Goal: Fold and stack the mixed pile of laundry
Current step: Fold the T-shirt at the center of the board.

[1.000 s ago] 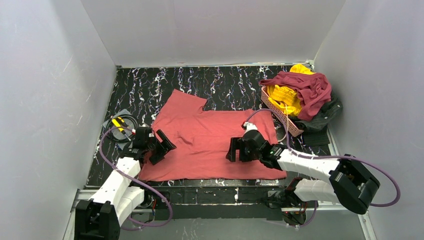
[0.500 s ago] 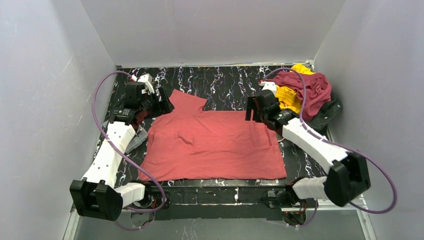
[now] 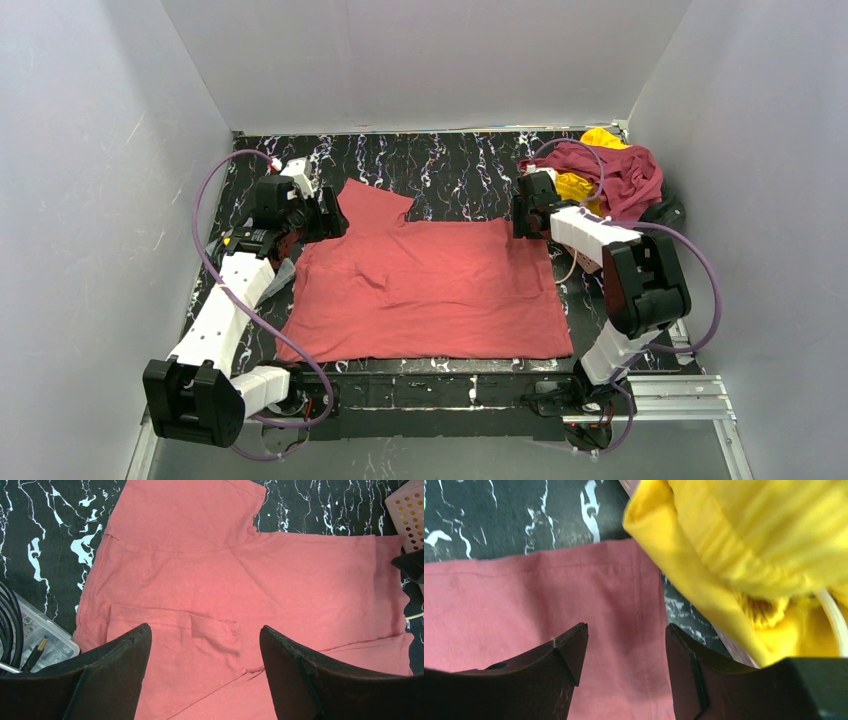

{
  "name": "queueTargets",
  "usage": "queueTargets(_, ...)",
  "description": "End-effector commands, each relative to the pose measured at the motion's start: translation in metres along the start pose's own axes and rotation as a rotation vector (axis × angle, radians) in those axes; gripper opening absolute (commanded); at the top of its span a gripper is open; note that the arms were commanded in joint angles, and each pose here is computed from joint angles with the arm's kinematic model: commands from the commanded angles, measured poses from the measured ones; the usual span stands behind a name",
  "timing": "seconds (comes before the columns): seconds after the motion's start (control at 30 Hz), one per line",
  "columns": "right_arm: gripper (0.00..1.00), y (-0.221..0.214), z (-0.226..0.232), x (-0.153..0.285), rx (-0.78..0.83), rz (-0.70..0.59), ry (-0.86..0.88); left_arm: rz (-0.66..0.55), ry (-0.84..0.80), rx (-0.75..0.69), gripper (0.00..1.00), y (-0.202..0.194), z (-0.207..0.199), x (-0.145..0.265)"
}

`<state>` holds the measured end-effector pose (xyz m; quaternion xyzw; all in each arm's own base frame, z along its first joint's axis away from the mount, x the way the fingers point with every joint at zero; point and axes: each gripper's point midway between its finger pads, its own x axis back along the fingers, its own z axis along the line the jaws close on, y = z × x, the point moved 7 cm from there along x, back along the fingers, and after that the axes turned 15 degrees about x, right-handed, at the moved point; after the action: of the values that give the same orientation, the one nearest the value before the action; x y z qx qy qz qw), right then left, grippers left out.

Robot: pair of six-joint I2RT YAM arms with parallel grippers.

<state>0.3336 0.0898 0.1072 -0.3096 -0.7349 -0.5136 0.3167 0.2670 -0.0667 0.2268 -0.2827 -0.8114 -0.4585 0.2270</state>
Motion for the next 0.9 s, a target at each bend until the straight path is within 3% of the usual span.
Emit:
queueTargets(0.0,0.64,0.033,-0.002,-0.012,0.012,-0.105,-0.018,-0.003,-0.041,-0.019,0.77,0.003,-0.004,0.0)
queueTargets(0.3,0.54,0.024,-0.009,-0.043,-0.008,-0.055,-0.095,0.007,-0.073,-0.019,0.77,0.001,-0.007,0.0)
queueTargets(0.57,0.51,0.017,0.005,-0.058,-0.012,-0.028,0.074,0.006,-0.025,0.0,0.77,0.005,-0.002,-0.014)
queueTargets(0.87,0.15,0.004,0.014,-0.051,-0.028,-0.029,0.154,0.146,0.144,0.095,0.75,0.061,-0.01,-0.107)
